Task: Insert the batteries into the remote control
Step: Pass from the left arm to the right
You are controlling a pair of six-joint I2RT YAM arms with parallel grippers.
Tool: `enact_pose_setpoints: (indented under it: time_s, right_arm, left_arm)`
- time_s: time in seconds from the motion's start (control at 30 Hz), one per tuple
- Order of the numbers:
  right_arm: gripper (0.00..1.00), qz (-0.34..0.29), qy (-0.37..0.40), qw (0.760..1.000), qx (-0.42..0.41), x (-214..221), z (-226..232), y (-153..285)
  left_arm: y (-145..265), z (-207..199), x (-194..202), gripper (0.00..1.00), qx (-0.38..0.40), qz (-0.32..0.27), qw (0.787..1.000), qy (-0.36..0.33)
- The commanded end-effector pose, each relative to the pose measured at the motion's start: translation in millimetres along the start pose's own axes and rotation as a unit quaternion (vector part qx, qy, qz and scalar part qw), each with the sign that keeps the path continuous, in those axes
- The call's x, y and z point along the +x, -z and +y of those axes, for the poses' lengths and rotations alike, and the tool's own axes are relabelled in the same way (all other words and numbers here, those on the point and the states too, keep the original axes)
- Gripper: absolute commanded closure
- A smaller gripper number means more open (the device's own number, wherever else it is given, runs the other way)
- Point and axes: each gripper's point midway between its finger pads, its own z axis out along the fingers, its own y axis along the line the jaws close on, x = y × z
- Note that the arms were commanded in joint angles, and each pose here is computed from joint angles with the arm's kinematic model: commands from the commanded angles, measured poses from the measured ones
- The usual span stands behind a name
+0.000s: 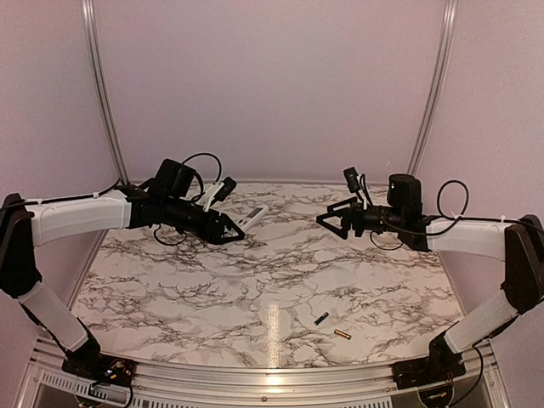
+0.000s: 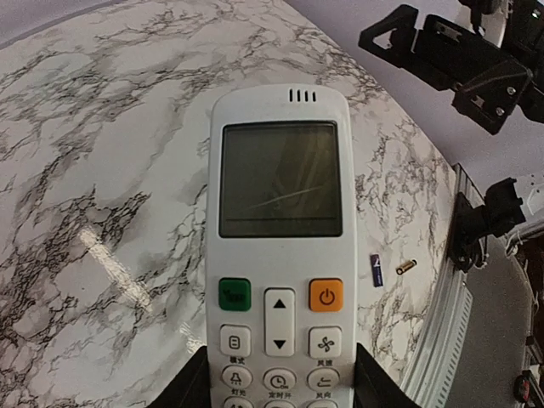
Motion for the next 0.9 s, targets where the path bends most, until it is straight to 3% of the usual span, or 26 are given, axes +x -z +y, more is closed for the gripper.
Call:
enact_pose_setpoints:
  time_s: [0.0, 0.2, 0.43, 0.87]
  right_arm:
    - [0.01, -0.014, 0.048, 0.994, -0.093, -18, 54, -2]
    - [0.01, -0.013, 0.067, 0.976, -0.208, -26, 118, 0]
    - [0.01, -0.014, 0.095, 0.955, -0.281, -35, 174, 12]
    - [0.07, 0.023, 0.035, 0.955, -0.295, -27, 184, -11]
  left_arm:
    - [15, -84, 1, 0.82, 0.139, -0.007, 0.986, -0.088]
    - [33, -142, 9, 0.81, 0.213, -0.007, 0.965, -0.153]
    - [34, -165, 8, 0.81, 0.232, -0.011, 0.954, -0.188]
    - [22, -161, -1, 0.8, 0.181, -0.035, 0.959, -0.215]
